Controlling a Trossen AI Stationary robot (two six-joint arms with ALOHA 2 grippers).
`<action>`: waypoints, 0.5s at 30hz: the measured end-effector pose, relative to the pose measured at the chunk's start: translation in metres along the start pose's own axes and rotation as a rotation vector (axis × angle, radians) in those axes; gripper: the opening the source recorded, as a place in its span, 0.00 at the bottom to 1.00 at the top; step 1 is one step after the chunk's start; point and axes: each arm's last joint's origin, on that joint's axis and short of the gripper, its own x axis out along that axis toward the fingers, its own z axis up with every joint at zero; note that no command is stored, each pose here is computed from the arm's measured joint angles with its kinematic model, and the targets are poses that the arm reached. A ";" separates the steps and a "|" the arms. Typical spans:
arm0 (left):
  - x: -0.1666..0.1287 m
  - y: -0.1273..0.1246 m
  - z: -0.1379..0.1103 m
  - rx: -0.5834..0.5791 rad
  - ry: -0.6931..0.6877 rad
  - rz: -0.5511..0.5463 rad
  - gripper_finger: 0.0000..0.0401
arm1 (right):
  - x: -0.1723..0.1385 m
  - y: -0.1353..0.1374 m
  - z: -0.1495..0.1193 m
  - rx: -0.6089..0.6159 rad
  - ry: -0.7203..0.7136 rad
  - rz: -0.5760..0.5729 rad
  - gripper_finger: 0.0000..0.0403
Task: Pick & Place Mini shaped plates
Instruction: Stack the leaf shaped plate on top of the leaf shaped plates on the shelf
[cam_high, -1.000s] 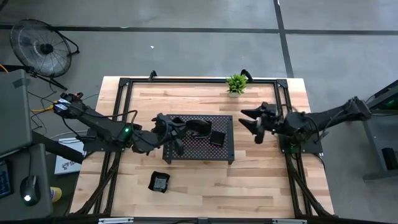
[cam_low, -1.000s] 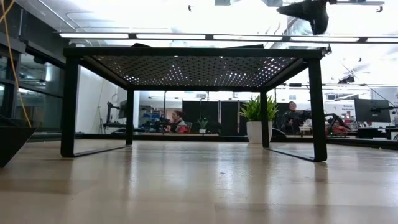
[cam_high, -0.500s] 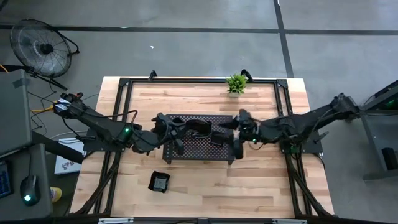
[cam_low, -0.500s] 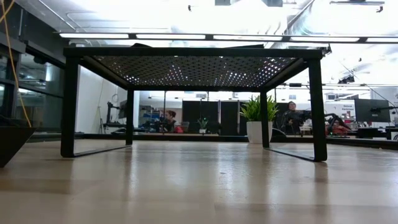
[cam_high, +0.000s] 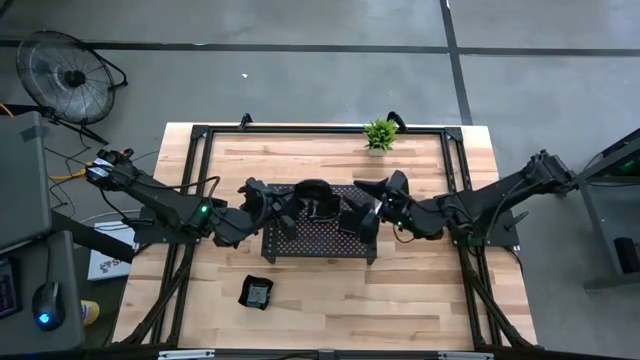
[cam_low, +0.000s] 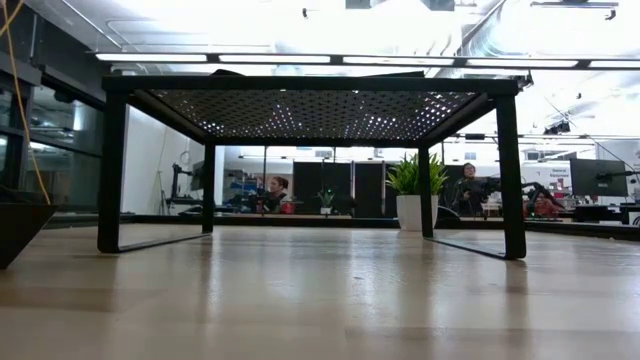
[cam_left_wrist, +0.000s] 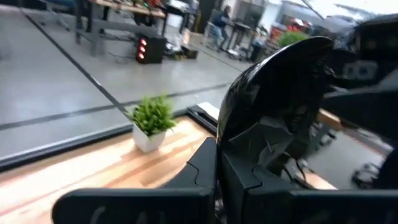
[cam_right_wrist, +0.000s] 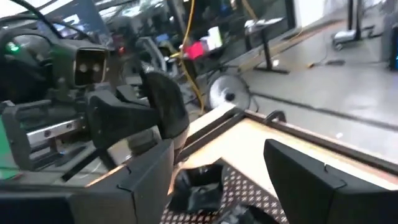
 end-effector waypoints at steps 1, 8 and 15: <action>0.000 0.000 0.001 0.002 -0.012 0.012 0.00 | 0.000 0.000 0.000 -0.008 -0.012 -0.013 0.61; 0.000 0.002 0.002 0.036 -0.048 0.074 0.00 | 0.017 0.017 -0.010 -0.061 -0.136 -0.048 0.61; 0.000 0.002 0.002 0.063 -0.051 0.084 0.00 | 0.028 0.024 -0.023 -0.093 -0.171 -0.071 0.61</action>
